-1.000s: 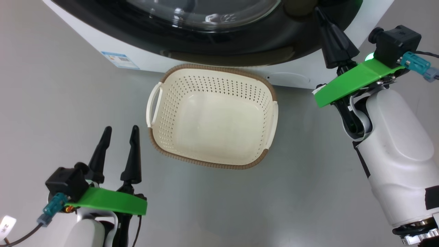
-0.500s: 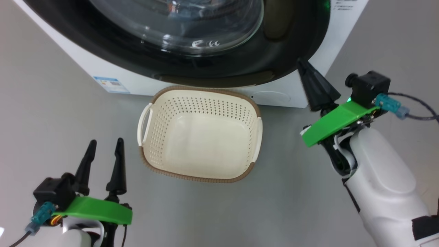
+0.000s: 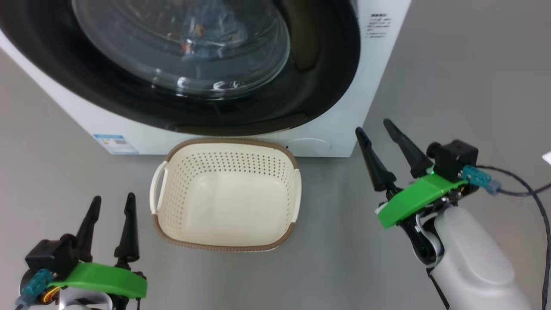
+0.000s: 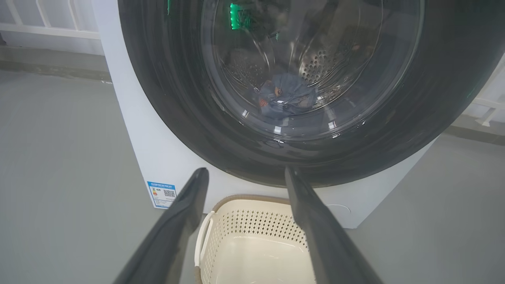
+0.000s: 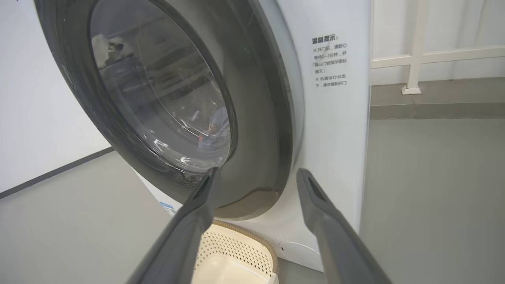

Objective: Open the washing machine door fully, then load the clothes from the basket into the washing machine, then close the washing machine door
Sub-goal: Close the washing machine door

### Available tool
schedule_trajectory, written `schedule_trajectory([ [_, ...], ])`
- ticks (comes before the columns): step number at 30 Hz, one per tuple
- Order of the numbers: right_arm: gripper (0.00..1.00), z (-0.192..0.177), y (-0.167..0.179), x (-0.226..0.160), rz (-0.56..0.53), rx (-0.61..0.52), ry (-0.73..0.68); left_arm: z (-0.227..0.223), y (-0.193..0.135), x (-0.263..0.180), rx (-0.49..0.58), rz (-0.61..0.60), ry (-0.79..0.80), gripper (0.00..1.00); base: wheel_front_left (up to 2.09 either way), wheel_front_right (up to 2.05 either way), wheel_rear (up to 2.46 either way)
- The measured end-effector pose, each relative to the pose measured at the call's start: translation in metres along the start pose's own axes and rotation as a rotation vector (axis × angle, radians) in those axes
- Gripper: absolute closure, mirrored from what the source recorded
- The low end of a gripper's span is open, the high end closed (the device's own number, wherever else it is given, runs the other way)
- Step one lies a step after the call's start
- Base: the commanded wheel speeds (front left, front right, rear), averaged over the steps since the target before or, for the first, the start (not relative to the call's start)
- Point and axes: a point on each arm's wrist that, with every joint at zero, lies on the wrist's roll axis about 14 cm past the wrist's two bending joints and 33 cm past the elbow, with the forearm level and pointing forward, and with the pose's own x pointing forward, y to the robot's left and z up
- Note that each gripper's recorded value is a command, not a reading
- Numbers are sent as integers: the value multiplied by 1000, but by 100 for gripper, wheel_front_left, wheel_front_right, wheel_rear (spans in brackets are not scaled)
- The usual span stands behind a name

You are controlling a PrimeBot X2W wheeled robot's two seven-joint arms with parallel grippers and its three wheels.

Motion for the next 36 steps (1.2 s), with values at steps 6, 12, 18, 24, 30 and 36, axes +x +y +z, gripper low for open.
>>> schedule_trajectory([
  [6,0,-1,-19,-33,-78,3,9,1,-8,-1,9,-34,1,0,0,0,0],
  [12,0,-6,-33,-63,-142,10,27,1,-12,-4,10,-49,5,0,0,0,0],
  [18,0,-4,-52,-95,-218,6,24,-3,-19,-7,6,-73,18,0,0,0,0],
  [24,0,0,-70,-123,-286,-6,21,-1,-25,-6,9,-94,13,0,0,0,0],
  [30,0,-2,-81,-146,-336,-8,27,-2,-29,-12,16,-109,18,0,0,0,0],
  [36,0,-6,-86,-166,-372,-9,38,-7,-29,-22,23,-110,35,0,0,0,0],
])
